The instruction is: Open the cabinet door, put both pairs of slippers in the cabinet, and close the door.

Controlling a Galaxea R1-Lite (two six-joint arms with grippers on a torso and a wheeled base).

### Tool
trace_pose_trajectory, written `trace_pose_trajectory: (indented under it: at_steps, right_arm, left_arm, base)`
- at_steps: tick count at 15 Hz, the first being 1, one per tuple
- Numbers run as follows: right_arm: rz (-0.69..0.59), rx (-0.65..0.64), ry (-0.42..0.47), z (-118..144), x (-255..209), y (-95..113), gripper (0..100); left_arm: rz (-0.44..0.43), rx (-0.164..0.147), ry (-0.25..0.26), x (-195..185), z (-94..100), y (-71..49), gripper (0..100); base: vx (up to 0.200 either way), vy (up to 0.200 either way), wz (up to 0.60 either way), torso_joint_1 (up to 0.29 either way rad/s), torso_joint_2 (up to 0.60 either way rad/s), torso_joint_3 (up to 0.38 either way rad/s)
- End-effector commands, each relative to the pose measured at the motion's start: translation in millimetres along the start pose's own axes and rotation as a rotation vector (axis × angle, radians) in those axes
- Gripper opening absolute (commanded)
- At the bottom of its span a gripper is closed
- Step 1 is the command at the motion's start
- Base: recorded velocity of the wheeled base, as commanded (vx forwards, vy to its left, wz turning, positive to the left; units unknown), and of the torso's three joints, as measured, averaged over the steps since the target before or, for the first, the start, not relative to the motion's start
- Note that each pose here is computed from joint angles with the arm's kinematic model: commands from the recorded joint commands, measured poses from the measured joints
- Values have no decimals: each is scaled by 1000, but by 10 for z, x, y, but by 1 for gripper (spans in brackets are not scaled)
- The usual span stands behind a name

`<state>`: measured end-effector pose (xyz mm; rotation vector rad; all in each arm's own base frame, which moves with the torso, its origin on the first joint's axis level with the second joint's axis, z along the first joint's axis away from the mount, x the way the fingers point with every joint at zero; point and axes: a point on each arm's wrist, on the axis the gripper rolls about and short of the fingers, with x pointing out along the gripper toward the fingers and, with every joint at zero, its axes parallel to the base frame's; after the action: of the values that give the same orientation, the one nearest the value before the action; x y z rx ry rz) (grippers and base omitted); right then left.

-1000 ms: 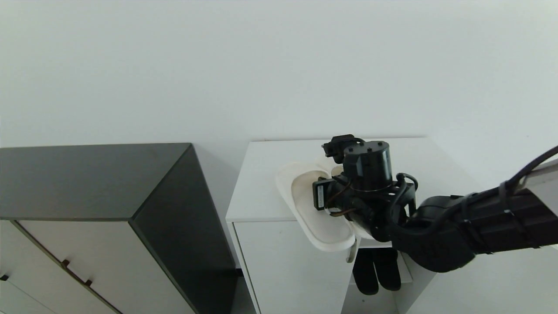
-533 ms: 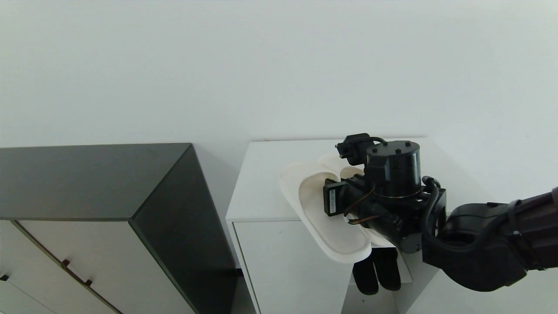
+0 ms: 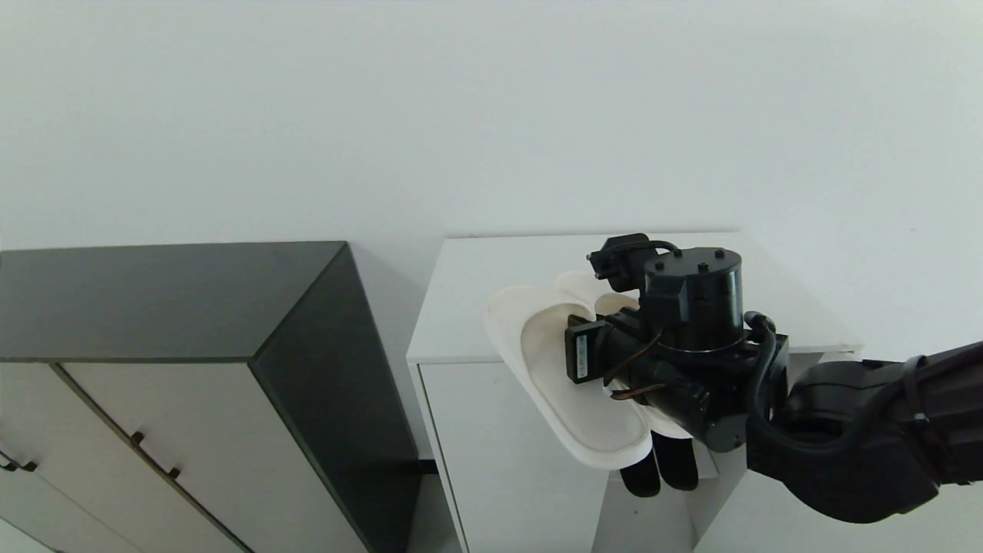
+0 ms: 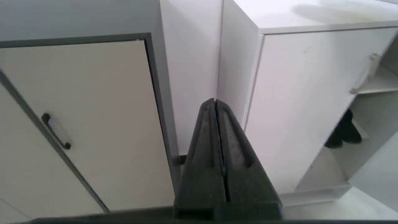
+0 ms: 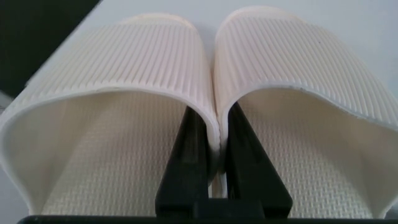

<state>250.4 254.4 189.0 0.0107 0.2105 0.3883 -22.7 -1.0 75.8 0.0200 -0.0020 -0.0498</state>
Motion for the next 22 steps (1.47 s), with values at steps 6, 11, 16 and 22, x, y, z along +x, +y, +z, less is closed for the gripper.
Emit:
trace_pose_trajectory:
  at_steps: [6, 11, 16, 22]
  right_arm:
    - [15, -2, 5, -22, -14, 59, 0]
    - [12, -7, 16, -65, 19, 67, 0]
    - [16, -3, 8, -92, 44, 93, 0]
    - [17, -1, 4, -107, 57, 97, 0]
  left_arm:
    - [1, -2, 0, 0, 0, 0, 0]
    - [1, -2, 0, 0, 0, 0, 0]
    - [1, -2, 0, 0, 0, 0, 0]
    - [1, -2, 0, 0, 0, 0, 0]
  base:
    - [-200, 0, 0, 0, 1, 2]
    - [-80, 0, 0, 2, 1, 0]
    - [0, 0, 0, 0, 0, 0]
    - [0, 0, 0, 0, 0, 0]
